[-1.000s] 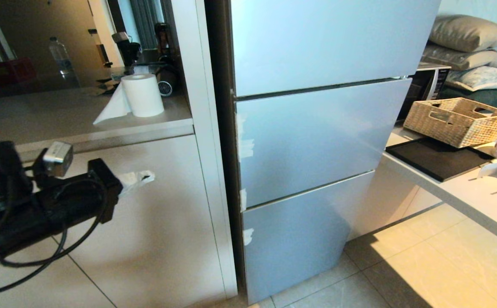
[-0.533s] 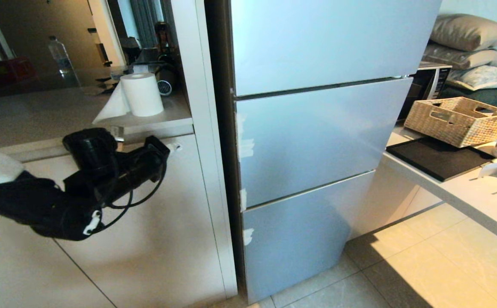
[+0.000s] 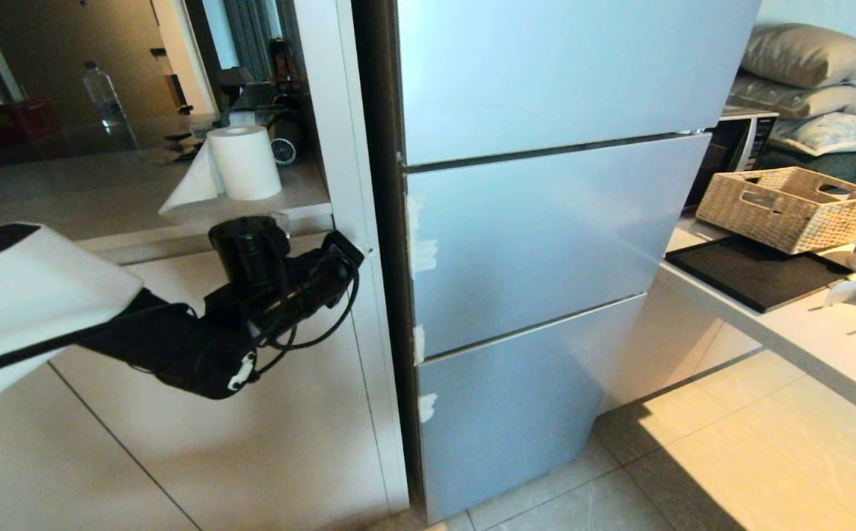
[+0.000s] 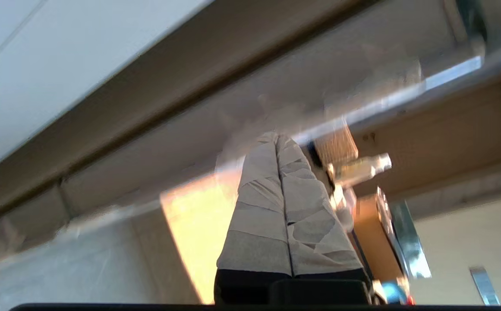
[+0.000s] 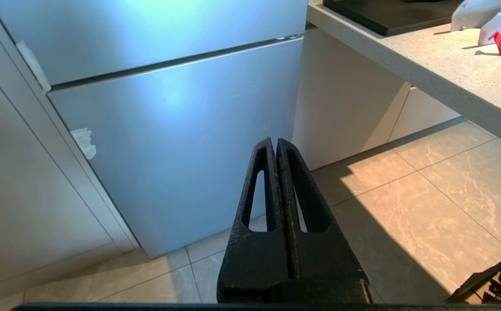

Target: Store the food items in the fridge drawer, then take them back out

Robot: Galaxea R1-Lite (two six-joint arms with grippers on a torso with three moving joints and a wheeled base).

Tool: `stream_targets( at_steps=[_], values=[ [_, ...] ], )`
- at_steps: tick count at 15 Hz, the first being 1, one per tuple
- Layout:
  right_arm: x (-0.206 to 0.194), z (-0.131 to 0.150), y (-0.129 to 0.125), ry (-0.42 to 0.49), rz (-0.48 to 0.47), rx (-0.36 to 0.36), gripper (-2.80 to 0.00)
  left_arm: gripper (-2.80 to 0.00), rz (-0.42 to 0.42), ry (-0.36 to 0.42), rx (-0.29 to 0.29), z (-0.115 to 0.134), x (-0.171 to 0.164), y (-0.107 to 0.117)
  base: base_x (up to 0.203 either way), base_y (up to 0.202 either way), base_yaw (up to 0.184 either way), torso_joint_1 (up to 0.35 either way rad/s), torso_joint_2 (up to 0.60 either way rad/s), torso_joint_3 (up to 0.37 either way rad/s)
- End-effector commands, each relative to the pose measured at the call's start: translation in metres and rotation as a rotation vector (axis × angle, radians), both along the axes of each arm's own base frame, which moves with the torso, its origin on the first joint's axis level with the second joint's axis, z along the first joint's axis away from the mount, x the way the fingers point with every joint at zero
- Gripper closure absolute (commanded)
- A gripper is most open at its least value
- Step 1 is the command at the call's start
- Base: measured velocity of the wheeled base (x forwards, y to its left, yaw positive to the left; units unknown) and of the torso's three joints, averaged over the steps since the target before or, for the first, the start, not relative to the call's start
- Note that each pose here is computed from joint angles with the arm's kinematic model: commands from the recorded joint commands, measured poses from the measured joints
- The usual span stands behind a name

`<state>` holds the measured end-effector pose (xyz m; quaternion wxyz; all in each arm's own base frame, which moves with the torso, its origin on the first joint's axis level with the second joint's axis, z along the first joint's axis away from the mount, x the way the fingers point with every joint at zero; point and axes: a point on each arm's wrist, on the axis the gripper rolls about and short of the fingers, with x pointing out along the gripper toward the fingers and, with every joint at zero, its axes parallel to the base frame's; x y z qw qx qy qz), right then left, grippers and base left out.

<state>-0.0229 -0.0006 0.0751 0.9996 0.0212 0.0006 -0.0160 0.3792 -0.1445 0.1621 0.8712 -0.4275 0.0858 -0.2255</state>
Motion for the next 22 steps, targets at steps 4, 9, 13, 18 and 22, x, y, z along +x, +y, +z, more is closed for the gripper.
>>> stream_targets(
  at_steps=[4,9,13,18,22],
  values=[
    [0.0,0.0,0.0,0.001,0.0,0.001,0.0,0.0,-0.022,-0.037,-0.019,-0.009,0.02,-0.036,0.0,0.0,0.0,0.0,0.0,0.0],
    [0.0,0.0,0.0,0.001,0.0,0.001,0.0,0.0,0.011,-0.054,-0.03,-0.013,0.029,-0.044,0.0,0.0,0.0,0.0,0.0,0.0],
    [0.0,0.0,0.0,0.001,0.0,0.001,0.0,0.0,0.033,-0.064,-0.035,-0.011,0.032,-0.045,0.0,0.0,0.0,0.0,0.0,0.0],
    [0.0,0.0,0.0,0.001,0.0,0.001,0.0,0.0,0.056,-0.084,-0.017,-0.012,0.036,-0.047,0.0,0.0,0.0,0.0,0.0,0.0],
    [0.0,0.0,0.0,0.001,0.0,0.001,0.0,0.0,0.057,-0.101,-0.023,-0.012,0.044,-0.05,0.0,0.0,0.0,0.0,0.0,0.0]
  ],
)
